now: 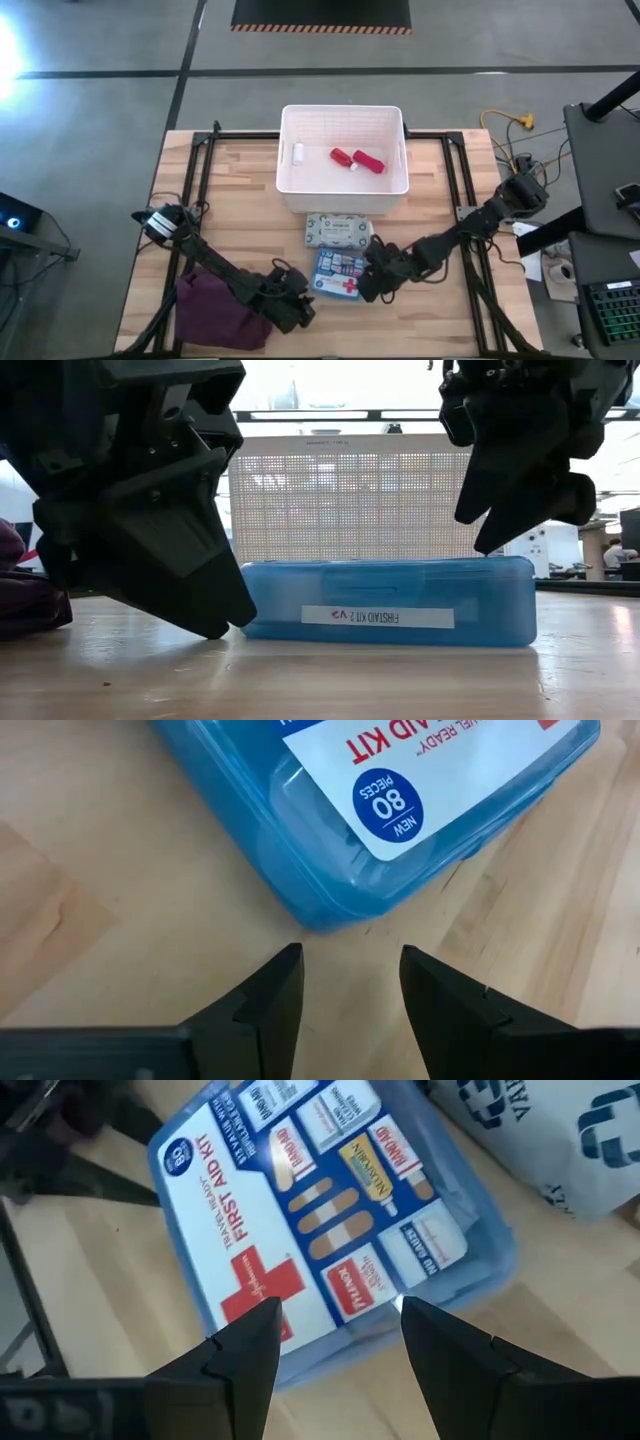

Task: Pick & place medical supplies in basket/bin
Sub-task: Put the blue first aid kit into the white bin

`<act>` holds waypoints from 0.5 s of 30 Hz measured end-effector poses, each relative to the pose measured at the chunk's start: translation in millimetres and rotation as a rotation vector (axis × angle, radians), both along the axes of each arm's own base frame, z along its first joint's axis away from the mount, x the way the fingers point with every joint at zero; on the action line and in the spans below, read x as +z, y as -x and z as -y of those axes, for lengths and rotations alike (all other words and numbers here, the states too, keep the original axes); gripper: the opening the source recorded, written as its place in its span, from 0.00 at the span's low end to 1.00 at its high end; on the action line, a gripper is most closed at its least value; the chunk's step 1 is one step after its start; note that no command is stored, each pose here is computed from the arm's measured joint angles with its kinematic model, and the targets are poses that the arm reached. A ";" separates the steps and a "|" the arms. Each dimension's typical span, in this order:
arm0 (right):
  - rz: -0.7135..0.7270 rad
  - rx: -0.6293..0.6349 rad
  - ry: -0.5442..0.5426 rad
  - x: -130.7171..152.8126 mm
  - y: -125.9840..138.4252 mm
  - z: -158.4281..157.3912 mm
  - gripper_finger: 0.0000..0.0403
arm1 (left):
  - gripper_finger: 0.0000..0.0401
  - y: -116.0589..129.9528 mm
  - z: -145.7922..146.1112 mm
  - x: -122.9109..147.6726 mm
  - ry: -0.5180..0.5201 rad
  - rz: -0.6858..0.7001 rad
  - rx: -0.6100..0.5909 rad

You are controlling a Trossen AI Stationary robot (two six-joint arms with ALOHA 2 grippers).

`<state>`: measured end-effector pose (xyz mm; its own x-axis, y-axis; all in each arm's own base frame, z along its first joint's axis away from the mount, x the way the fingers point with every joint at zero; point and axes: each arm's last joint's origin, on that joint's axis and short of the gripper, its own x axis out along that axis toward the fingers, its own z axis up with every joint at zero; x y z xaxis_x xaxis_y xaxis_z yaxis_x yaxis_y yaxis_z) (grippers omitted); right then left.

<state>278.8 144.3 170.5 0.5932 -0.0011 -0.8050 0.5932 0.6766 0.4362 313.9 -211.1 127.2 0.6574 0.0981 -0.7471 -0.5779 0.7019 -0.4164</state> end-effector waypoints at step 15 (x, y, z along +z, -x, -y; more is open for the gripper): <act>-0.016 -0.077 0.016 -12.4 2.4 2.9 0.49 | 0.38 -8.5 4.9 8.3 -0.052 0.075 -0.077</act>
<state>276.4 141.4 158.1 0.5781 -0.0587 -0.8138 0.6502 0.6357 0.4160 322.4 -216.1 135.5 0.7182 0.0827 -0.6909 -0.4903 0.7647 -0.4181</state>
